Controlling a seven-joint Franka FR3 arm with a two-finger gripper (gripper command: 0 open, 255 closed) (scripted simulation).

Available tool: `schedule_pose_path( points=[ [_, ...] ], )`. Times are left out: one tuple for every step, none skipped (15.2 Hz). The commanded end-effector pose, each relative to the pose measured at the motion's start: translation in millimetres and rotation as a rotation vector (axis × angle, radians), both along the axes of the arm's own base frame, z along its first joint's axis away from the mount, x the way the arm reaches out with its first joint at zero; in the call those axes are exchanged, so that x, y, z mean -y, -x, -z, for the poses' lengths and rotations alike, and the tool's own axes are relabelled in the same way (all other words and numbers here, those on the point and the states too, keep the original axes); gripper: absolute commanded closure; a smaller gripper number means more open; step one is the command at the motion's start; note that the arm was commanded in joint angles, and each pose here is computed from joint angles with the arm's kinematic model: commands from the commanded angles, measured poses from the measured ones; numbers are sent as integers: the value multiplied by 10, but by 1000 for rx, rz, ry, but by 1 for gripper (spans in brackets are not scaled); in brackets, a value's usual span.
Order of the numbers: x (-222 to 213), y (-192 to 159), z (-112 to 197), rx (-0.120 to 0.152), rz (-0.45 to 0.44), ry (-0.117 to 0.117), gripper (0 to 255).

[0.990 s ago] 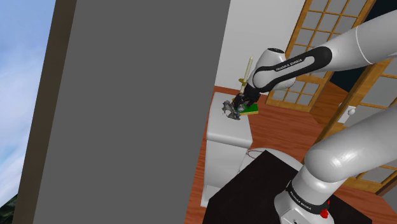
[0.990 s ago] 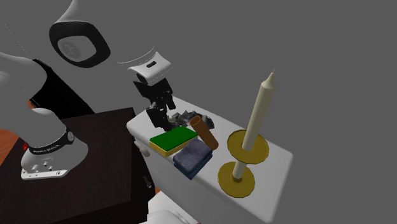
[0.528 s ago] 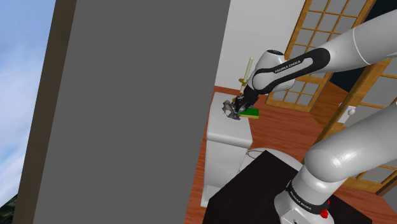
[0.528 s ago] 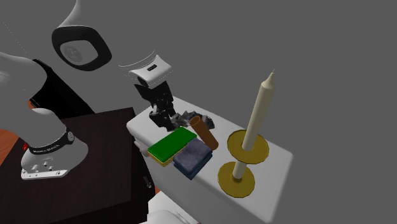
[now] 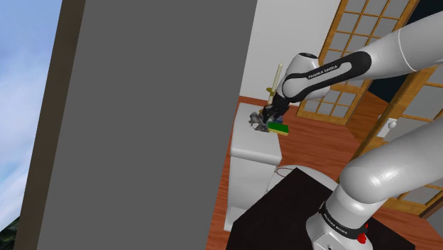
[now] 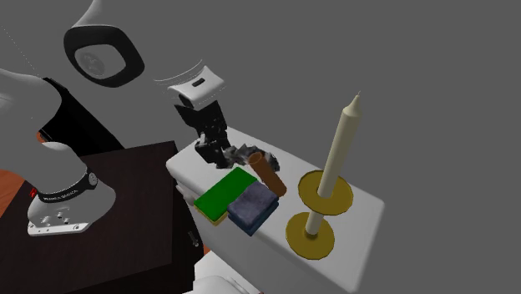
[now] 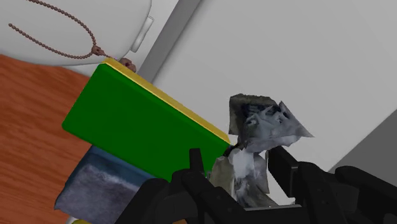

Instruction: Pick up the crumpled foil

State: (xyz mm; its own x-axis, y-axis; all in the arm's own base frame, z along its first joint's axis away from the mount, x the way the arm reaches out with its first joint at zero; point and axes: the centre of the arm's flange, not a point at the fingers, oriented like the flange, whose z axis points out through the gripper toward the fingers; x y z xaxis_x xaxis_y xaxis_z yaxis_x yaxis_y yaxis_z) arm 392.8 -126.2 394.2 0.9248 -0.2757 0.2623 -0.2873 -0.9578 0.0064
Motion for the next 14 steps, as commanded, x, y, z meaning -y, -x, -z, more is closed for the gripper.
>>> schedule_pose_path(
  points=[
    [5,8,-102,0,0,0,255],
    [5,8,-154,0,0,0,255],
    [5,8,-207,0,0,0,255],
    [5,8,-260,0,0,0,255],
    [5,8,-313,0,0,0,255],
    [5,8,-366,0,0,0,255],
    [5,8,-419,0,0,0,255],
    [5,8,-471,0,0,0,255],
    [5,8,-524,0,0,0,255],
    [5,8,-577,0,0,0,255],
    [5,8,-630,0,0,0,255],
    [5,8,-683,0,0,0,255],
    [5,9,-691,0,0,0,255],
    [5,8,-690,0,0,0,255]
  ],
)
